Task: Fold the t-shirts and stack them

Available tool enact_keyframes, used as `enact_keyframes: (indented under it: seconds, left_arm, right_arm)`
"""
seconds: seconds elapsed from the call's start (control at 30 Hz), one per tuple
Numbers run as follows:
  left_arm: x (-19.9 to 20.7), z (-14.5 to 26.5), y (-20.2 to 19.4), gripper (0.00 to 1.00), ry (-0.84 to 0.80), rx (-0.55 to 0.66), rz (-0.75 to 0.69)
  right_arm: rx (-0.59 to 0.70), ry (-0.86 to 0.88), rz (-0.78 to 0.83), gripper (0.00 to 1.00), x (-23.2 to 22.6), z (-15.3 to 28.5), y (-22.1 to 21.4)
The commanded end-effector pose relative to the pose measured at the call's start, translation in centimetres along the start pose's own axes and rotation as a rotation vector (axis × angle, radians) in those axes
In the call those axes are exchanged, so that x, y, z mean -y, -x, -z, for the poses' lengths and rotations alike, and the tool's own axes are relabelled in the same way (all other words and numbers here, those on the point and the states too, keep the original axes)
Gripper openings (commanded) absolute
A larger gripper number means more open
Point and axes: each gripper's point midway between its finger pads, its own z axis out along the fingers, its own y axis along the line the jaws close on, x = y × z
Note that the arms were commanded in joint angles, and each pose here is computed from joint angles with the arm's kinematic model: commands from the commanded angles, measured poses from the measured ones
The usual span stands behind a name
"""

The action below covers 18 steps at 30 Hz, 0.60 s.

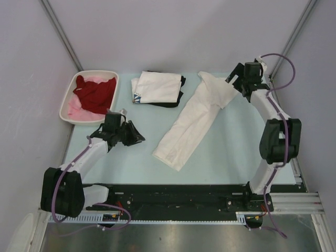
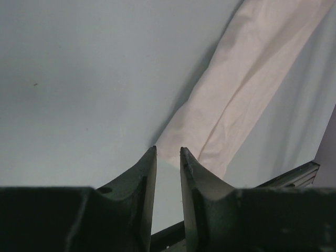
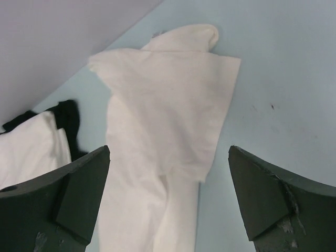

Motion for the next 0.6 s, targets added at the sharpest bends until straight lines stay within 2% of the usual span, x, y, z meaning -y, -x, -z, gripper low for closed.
enact_keyframes:
  seconds: [0.0, 0.13, 0.2, 0.43, 0.5, 0.57]
  left_arm:
    - [1.0, -1.8, -0.2, 0.29, -0.013, 0.008, 0.01]
    - [0.9, -2.8, -0.2, 0.28, -0.008, 0.014, 0.062]
    - [1.9, -3.2, 0.1, 0.28, -0.046, 0.028, 0.076]
    - [4.3, -6.1, -0.2, 0.27, -0.1, -0.058, 0.048]
    - [4.1, -7.2, -1.6, 0.3, -0.11, -0.118, 0.053]
    - [3.8, -8.0, -2.9, 0.42, -0.117, -0.158, 0.049]
  right_arm:
    - [-0.022, 0.157, 0.09, 1.0, -4.4, 7.4, -2.1]
    - [-0.21, 0.261, 0.197, 1.0, -8.3, 10.3, -9.7]
    - [-0.264, 0.314, 0.285, 1.0, -10.8, 11.6, -13.6]
    - [-0.363, 0.34, 0.41, 1.0, -13.0, 14.3, -20.3]
    - [-0.359, 0.313, 0.451, 1.0, -12.4, 14.7, -21.1]
    - [-0.347, 0.308, 0.471, 1.0, -12.3, 15.5, -21.3]
